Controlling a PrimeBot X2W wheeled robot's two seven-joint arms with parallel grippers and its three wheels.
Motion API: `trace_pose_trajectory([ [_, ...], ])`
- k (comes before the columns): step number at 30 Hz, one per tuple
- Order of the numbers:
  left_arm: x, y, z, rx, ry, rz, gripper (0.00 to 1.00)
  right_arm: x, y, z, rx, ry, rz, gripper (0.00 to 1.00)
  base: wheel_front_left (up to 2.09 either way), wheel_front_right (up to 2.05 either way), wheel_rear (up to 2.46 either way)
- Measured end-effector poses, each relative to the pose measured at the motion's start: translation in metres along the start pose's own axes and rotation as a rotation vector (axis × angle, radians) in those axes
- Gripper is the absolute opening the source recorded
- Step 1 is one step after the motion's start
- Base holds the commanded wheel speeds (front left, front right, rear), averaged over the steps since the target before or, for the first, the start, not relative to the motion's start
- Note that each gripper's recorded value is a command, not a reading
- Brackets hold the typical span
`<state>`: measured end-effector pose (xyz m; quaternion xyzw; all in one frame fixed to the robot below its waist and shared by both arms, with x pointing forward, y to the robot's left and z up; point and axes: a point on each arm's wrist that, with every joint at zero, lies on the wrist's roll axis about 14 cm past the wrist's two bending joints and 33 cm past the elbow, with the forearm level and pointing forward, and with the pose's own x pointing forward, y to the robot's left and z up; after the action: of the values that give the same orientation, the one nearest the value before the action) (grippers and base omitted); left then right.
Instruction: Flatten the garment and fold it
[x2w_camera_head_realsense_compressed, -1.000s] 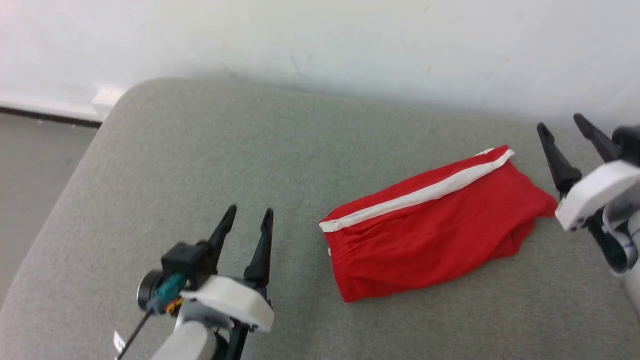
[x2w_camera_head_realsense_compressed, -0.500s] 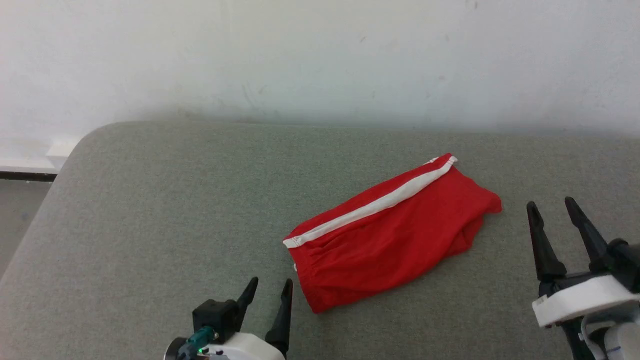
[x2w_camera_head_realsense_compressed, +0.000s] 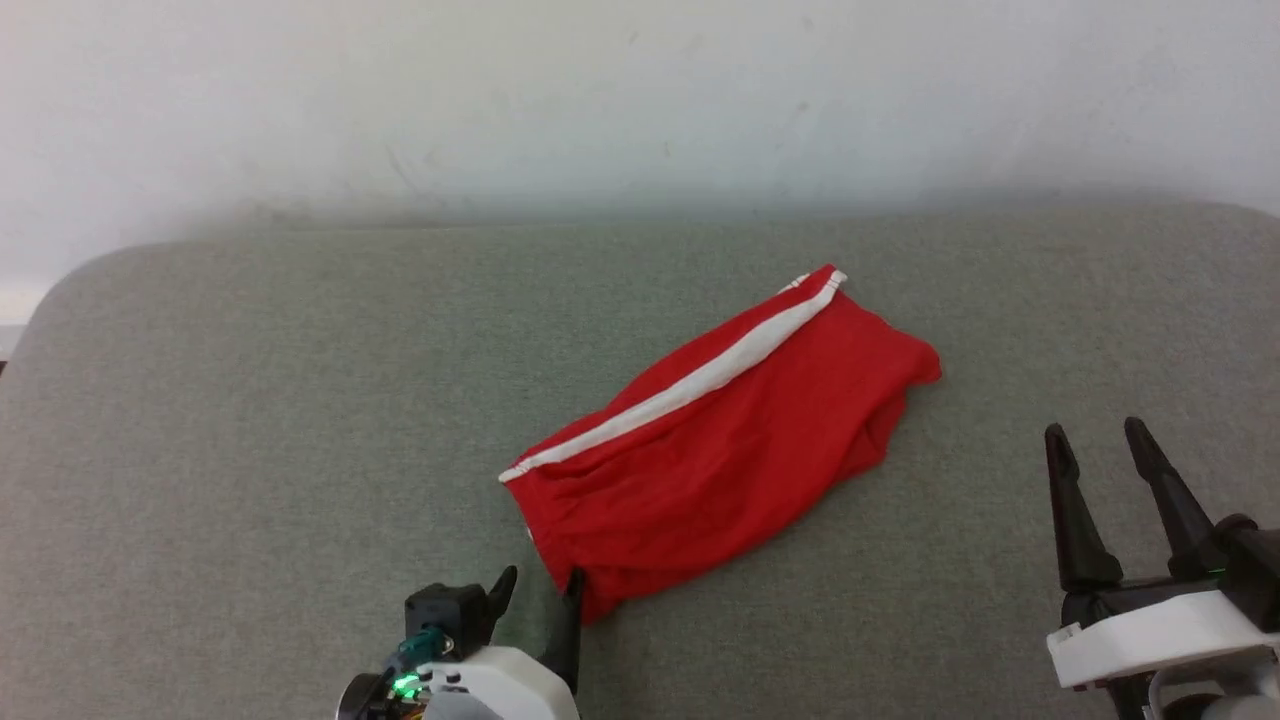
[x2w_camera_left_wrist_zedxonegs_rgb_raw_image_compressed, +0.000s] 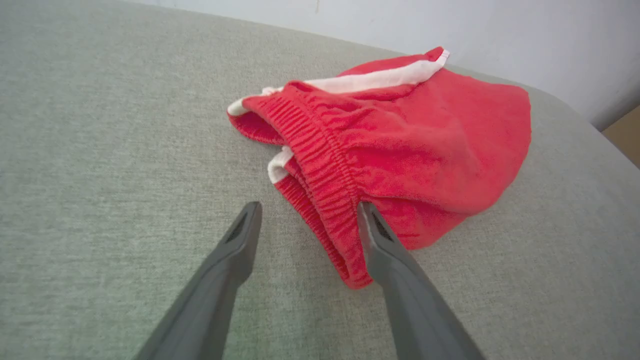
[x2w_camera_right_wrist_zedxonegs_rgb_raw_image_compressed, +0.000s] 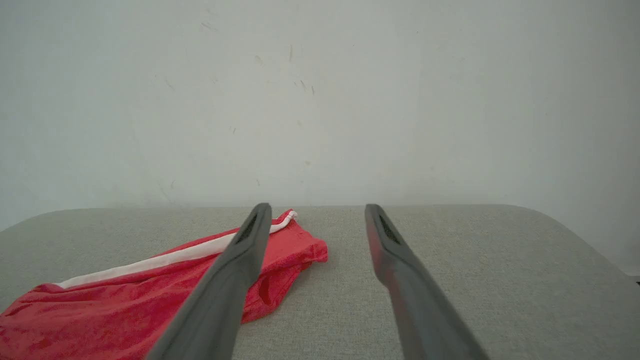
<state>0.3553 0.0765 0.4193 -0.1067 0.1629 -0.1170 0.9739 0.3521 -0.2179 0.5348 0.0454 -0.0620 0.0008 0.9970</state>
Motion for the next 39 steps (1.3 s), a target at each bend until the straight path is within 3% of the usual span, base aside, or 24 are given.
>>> trace_pose_trajectory([
  [10,0.022,-0.002,-0.041,0.063,0.268,-0.028,1.00,-0.001,-0.013,-0.012,-0.003,0.042,-0.046,1.00,0.00,0.00,0.00],
  [11,0.023,-0.005,-0.042,0.065,0.279,-0.042,0.82,-0.001,-0.015,-0.012,-0.001,0.043,-0.051,1.00,0.00,0.00,0.00],
  [12,0.023,-0.006,-0.044,0.070,0.291,-0.049,0.16,-0.001,-0.016,-0.013,0.001,0.045,-0.056,1.00,0.00,0.00,0.00],
  [13,0.024,-0.008,-0.044,0.076,0.299,-0.062,0.00,-0.001,-0.017,-0.013,0.001,0.047,-0.059,1.00,0.00,0.00,0.00],
  [19,0.023,-0.021,-0.042,0.059,0.309,-0.131,0.00,0.006,-0.016,-0.018,0.000,0.063,-0.050,1.00,0.00,0.00,0.00],
  [24,0.021,-0.022,-0.028,0.043,0.223,-0.136,0.00,0.022,-0.007,-0.024,-0.023,0.108,0.008,1.00,0.00,0.00,0.00],
  [34,0.012,-0.013,0.025,0.024,-0.023,-0.097,0.00,0.071,0.021,-0.077,-0.082,0.522,0.157,1.00,0.00,0.00,0.00],
  [39,0.007,-0.014,0.032,0.030,-0.051,-0.102,0.00,0.105,0.018,-0.093,-0.136,0.659,0.145,1.00,0.00,0.00,0.00],
])
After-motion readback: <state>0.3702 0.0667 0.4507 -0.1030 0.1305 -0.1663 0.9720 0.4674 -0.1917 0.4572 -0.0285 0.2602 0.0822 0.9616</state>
